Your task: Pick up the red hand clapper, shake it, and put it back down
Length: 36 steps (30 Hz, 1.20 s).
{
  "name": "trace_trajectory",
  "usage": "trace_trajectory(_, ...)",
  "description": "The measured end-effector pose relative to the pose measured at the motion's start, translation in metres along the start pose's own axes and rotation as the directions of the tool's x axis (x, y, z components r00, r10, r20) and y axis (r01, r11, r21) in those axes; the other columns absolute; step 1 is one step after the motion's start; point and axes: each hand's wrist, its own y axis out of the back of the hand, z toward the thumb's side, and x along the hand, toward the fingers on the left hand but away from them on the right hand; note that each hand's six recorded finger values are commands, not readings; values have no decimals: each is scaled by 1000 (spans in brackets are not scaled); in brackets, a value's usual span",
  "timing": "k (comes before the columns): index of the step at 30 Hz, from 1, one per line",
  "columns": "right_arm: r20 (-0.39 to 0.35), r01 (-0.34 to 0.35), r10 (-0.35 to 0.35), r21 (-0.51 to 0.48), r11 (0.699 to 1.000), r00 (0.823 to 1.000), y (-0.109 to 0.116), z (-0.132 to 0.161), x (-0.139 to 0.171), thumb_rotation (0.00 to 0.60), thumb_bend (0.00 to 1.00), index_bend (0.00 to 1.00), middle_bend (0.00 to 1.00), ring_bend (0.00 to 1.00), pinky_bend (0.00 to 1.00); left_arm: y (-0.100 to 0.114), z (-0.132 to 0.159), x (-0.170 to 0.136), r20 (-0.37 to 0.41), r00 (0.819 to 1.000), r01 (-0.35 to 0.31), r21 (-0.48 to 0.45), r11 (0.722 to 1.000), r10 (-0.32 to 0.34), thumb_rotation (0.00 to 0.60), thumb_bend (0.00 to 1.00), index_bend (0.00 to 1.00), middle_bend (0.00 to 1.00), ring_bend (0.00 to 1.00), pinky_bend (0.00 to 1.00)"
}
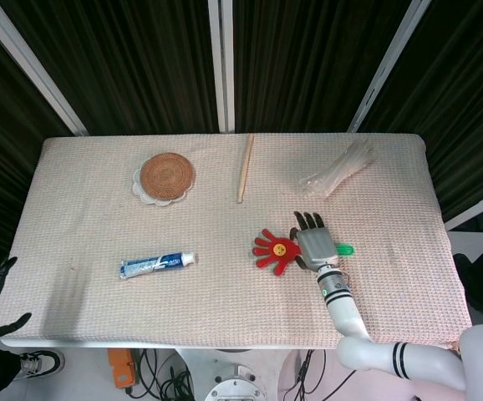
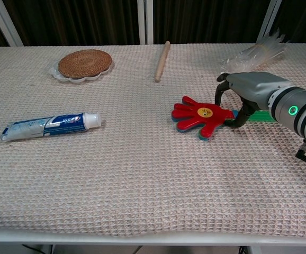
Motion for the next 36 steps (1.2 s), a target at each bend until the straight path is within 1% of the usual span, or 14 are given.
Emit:
trace_trajectory(9,20,0,0,-4,1000,1000,-3,-4,-3,600,250,453,82,0,0,1,-1,-1,-1,1000,-5,-2,1000,5,600,102,80,25,0,23)
trace_trajectory(11,19,-2,2,-4,1000,1000,-4,-4,-3,600,269,472,92,0,0,1,-1,-2,-2,1000,-4,-3,1000,4,600,102,79,25,0,23)
trace_trajectory(14,19,3,-3,-9,1000,1000,-4,-4,-4,600,297,532,129,0,0,0,-2,-2,-2,1000,-5,-4,1000,5,600,102,79,25,0,23)
trace_trajectory(18,15,25,-24,-30,999,1000,-3,-4,-4,600,314,641,201,0,0,0,-2,-2,-2,1000,-5,-5,1000,5,600,102,79,25,0,23)
trace_trajectory(20,12,39,-38,-39,998,999,-1,-4,-3,600,323,677,248,2,0,0,-2,-2,-2,1000,-4,-5,1000,4,600,102,79,25,0,22)
trace_trajectory(22,10,54,-54,-50,997,999,-1,-5,-3,600,332,716,326,46,19,0,-2,-2,-2,1000,-4,-6,1000,4,600,102,80,25,0,23)
trace_trajectory(23,8,59,-59,-54,997,998,-1,-5,-2,600,338,730,356,77,46,0,-2,-2,-2,1000,-5,-6,1000,5,600,102,80,25,0,23)
trace_trajectory(24,5,65,-65,-62,996,998,-1,-5,-2,600,357,756,407,135,116,0,-2,-2,-2,1000,-5,-7,1000,5,600,102,80,25,0,23)
trace_trajectory(26,-2,76,-77,-80,994,997,0,-5,-1,600,404,792,464,203,221,1,-2,-2,-2,1000,-7,-9,1000,7,600,102,80,25,0,22)
trace_trajectory(28,-14,94,-96,-113,989,995,1,-4,0,600,454,841,517,274,302,1,-2,-2,-1,1000,-8,-14,1000,8,600,102,79,25,0,23)
trace_trajectory(29,-20,102,-105,-131,986,994,2,-3,1,600,462,856,537,306,335,1,-1,-2,0,1000,-9,-18,1000,9,600,101,80,25,0,24)
trace_trajectory(30,-29,113,-119,-159,981,993,3,-3,1,600,471,877,574,368,408,1,-1,-2,2,1000,-11,-21,1000,11,600,102,80,24,0,25)
trace_trajectory(32,-43,129,-141,-206,970,989,4,-2,3,600,476,887,623,445,519,2,-1,-2,7,1000,-18,-25,1000,18,600,102,80,25,0,27)
trace_trajectory(36,-78,167,-201,-315,934,977,9,0,8,600,477,884,706,560,706,2,0,-2,10,1000,-25,-27,999,25,600,102,80,24,0,28)
